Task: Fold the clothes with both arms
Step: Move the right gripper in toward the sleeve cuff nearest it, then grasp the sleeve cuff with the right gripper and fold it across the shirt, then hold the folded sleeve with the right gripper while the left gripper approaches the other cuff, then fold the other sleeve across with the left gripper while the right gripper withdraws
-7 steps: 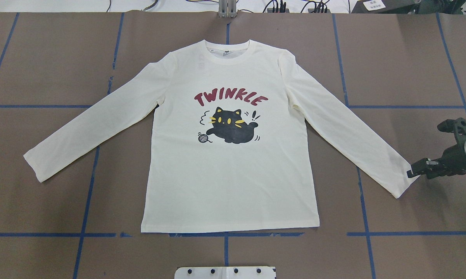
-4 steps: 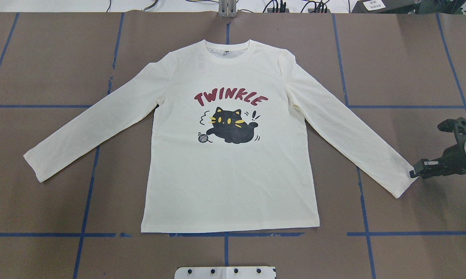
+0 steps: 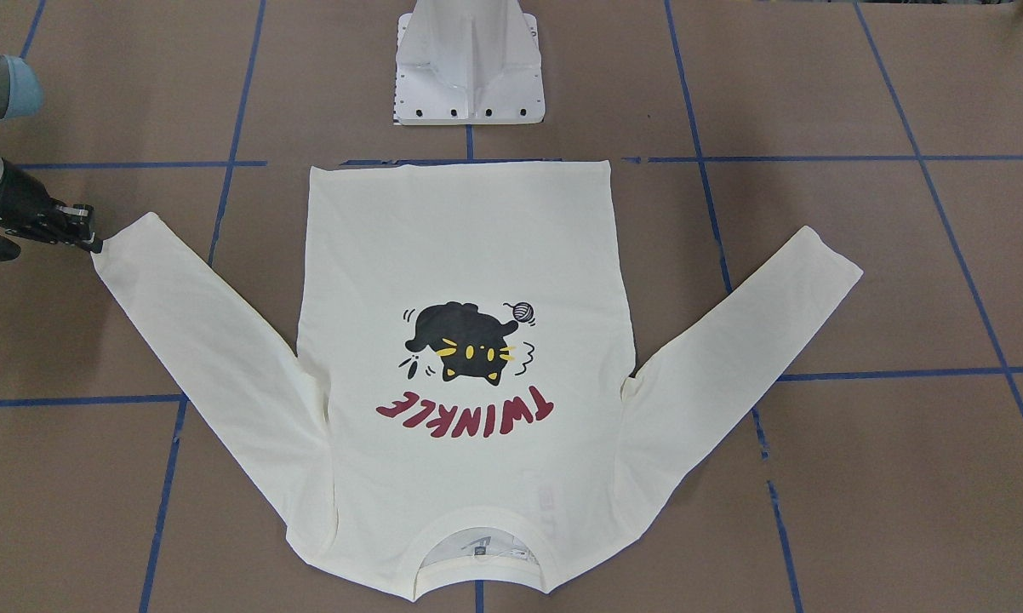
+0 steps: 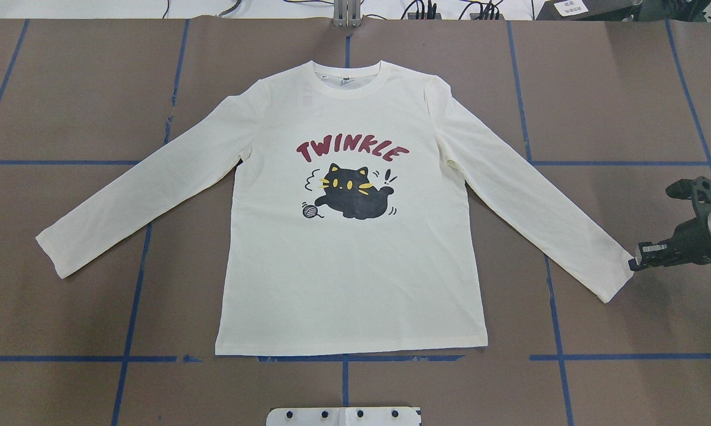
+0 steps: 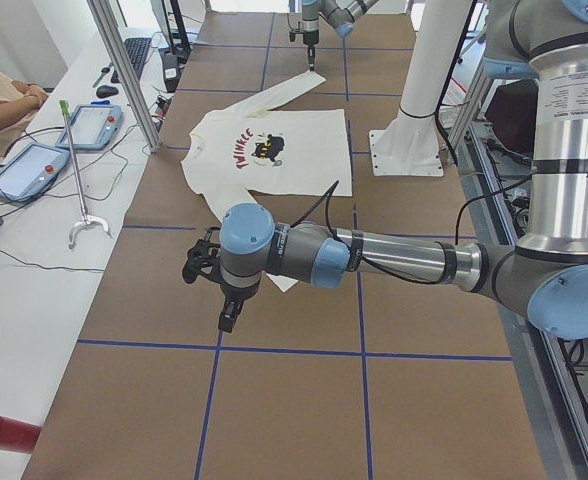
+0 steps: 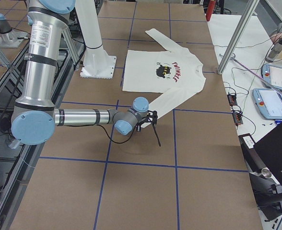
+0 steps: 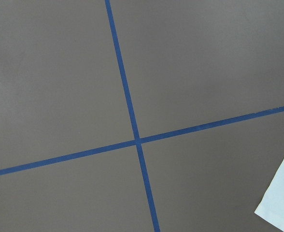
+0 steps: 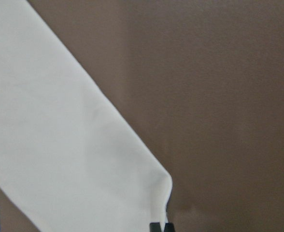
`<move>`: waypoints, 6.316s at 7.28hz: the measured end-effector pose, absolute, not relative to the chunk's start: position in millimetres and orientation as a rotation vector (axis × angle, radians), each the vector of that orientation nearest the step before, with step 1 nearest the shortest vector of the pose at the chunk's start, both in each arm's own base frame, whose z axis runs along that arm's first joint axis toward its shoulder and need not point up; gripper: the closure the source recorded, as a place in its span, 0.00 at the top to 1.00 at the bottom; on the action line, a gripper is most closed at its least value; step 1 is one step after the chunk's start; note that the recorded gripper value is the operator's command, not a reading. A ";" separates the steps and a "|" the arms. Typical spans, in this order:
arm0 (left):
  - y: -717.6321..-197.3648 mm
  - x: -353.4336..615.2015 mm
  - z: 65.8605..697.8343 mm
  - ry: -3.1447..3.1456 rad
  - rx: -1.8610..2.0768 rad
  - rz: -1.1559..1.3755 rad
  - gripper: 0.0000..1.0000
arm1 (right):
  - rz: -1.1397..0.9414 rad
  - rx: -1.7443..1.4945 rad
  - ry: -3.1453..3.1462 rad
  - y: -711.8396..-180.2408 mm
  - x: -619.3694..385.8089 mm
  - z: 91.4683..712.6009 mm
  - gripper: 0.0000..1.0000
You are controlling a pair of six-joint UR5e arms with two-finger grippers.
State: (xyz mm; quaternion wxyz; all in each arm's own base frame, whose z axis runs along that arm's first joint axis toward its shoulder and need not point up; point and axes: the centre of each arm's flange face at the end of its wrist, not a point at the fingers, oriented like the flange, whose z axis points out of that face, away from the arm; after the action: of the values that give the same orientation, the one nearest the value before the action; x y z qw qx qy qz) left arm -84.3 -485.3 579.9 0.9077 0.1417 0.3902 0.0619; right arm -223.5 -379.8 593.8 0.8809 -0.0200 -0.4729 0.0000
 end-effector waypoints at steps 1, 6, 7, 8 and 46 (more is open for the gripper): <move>-485.3 -84.3 578.8 0.805 0.294 0.128 1.00 | 0.037 -0.035 -1.027 -388.1 -230.6 560.2 0.00; -488.2 -82.3 570.5 0.815 0.331 0.140 1.00 | 0.352 -0.093 -1.230 -526.9 -379.3 260.0 0.00; -488.8 -82.2 568.9 0.814 0.348 0.144 1.00 | 0.402 -0.054 -1.231 -538.9 -433.0 191.4 0.00; -489.3 -82.3 567.2 0.813 0.360 0.148 1.00 | 0.425 -0.014 -1.235 -540.6 -483.0 137.1 0.00; -491.2 452.3 72.5 1.320 0.042 -0.337 0.00 | 0.286 0.171 -1.169 -508.5 -210.5 303.6 1.00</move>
State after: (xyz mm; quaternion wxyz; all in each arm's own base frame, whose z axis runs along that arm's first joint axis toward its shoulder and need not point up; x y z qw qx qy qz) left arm 452.3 -491.2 72.5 0.7766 0.0196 0.6101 -0.1558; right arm -210.5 -508.5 303.6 0.8209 0.0802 -0.5492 0.1345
